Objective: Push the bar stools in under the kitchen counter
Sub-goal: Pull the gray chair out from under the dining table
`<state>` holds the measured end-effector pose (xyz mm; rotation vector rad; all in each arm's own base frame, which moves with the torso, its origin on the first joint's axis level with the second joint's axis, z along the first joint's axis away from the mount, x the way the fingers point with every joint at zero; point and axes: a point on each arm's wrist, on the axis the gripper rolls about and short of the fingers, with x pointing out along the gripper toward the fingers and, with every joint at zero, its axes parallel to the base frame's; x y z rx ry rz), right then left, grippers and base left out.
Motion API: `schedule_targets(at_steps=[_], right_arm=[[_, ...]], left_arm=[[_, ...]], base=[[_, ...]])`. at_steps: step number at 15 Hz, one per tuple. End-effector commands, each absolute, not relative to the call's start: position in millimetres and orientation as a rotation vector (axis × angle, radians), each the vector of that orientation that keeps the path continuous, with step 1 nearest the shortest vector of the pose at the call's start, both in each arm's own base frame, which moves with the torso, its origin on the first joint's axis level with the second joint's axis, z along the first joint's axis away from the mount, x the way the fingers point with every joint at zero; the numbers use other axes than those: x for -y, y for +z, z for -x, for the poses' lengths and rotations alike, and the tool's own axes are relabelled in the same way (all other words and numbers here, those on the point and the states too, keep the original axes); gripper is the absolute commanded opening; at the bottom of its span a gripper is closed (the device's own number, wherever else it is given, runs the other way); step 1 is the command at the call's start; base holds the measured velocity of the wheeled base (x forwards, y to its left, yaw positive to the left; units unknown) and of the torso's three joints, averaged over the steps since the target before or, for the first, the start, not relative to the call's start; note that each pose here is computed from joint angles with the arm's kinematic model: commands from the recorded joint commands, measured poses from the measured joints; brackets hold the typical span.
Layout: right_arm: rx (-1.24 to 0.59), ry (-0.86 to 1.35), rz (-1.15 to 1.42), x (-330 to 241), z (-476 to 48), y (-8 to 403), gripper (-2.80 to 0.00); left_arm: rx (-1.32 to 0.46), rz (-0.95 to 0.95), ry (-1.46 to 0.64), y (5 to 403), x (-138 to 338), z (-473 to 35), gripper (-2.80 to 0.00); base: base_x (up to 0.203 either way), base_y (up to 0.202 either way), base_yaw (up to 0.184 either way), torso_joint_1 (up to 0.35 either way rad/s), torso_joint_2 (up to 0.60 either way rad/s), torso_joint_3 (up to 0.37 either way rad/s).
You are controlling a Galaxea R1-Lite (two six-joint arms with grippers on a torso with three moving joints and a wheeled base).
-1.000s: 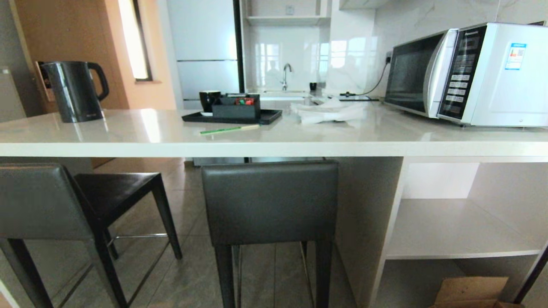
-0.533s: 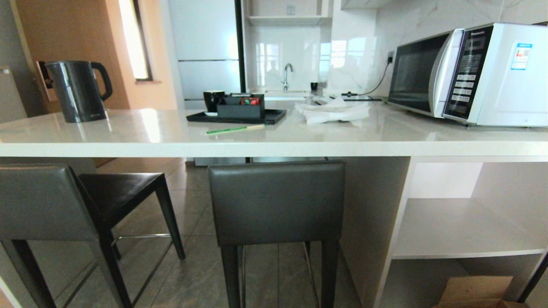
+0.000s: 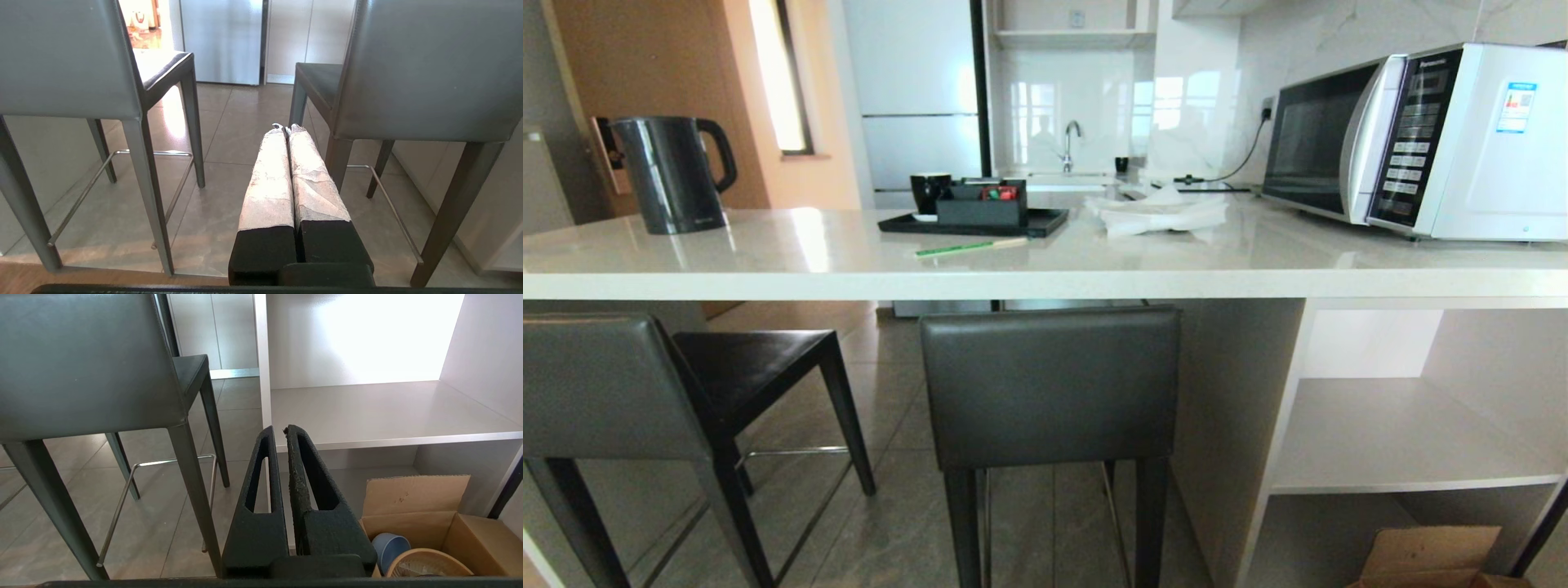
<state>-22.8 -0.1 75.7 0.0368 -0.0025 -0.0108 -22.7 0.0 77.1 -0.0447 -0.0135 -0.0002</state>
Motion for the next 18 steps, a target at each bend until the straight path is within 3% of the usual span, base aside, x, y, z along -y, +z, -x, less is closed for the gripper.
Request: schedule_targets(at_steps=[1, 9, 16, 18], right_arm=[[0.002, -0.011, -0.037, 0.1, 22.7, 75.8, -2.80], [0.002, -0.011, -0.037, 0.1, 22.7, 75.8, -2.80], [0.002, -0.011, -0.037, 0.1, 22.7, 75.8, -2.80], [0.003, -0.011, -0.037, 0.1, 22.8, 75.8, -2.80]], left_arm=[[0.012, 0.046, 0.000, 77.1, -0.1, 22.6, -2.80], [0.012, 0.046, 0.001, 77.1, 0.0, 22.6, -2.80], [0.012, 0.046, 0.001, 77.1, 0.0, 22.6, -2.80], [0.012, 0.046, 0.001, 77.1, 0.0, 22.6, -2.80]], base=[[0.000, 0.000, 0.000, 0.000, 0.00, 0.000], [0.008, 0.000, 0.000, 0.000, 0.00, 0.000], [0.186, 0.000, 0.002, 0.003, 0.00, 0.002], [0.036, 0.000, 0.004, 0.003, 0.00, -0.003]])
